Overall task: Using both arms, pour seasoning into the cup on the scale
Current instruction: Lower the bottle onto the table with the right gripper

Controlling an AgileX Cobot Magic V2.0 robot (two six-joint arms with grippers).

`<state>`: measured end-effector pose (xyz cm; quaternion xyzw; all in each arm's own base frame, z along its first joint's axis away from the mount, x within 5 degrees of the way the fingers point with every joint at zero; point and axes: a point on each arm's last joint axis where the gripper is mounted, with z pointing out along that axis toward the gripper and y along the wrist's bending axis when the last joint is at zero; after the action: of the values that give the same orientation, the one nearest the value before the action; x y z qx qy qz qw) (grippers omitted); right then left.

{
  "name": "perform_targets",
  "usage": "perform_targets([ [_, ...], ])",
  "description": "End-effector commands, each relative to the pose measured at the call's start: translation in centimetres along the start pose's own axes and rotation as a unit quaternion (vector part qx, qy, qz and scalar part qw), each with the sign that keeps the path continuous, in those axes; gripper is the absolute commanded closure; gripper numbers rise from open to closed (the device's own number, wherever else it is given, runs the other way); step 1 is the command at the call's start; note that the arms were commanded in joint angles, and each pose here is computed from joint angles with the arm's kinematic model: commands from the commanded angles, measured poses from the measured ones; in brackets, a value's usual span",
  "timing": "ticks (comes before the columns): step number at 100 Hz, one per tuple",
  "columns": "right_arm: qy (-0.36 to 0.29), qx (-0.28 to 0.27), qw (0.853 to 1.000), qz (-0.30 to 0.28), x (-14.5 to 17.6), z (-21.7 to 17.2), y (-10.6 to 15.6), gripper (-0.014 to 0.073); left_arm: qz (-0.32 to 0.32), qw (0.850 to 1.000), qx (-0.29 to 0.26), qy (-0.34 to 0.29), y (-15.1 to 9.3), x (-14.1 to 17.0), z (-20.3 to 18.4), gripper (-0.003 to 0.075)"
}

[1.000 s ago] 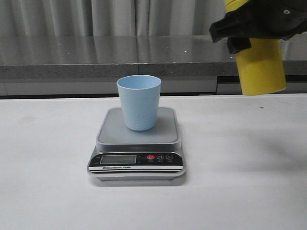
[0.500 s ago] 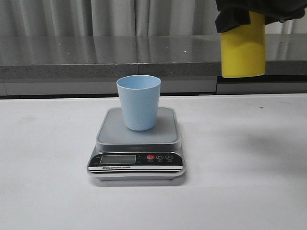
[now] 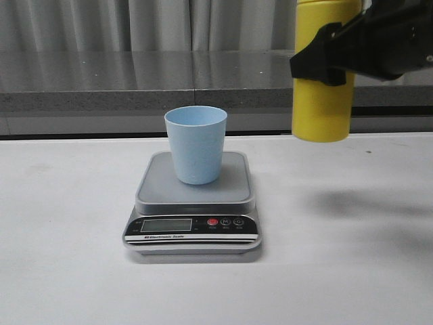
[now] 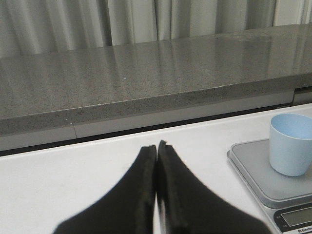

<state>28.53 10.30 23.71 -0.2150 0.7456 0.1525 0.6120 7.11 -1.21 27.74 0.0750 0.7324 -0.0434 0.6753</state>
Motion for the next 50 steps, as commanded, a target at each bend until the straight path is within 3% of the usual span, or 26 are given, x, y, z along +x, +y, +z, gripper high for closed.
perform_targets([
  [1, -0.087, -0.004, 0.996, -0.01, -1.2, 0.1, -0.1, 0.0256, -0.003, 0.999, -0.005, -0.05, 0.1, -1.7, -0.2, 0.074],
  [50, -0.045, -0.007, 0.998, -0.038, 3.8, 3.2, -0.4, 0.0256, -0.003, 0.999, -0.005, -0.05, 0.1, -1.7, -0.2, 0.074],
])
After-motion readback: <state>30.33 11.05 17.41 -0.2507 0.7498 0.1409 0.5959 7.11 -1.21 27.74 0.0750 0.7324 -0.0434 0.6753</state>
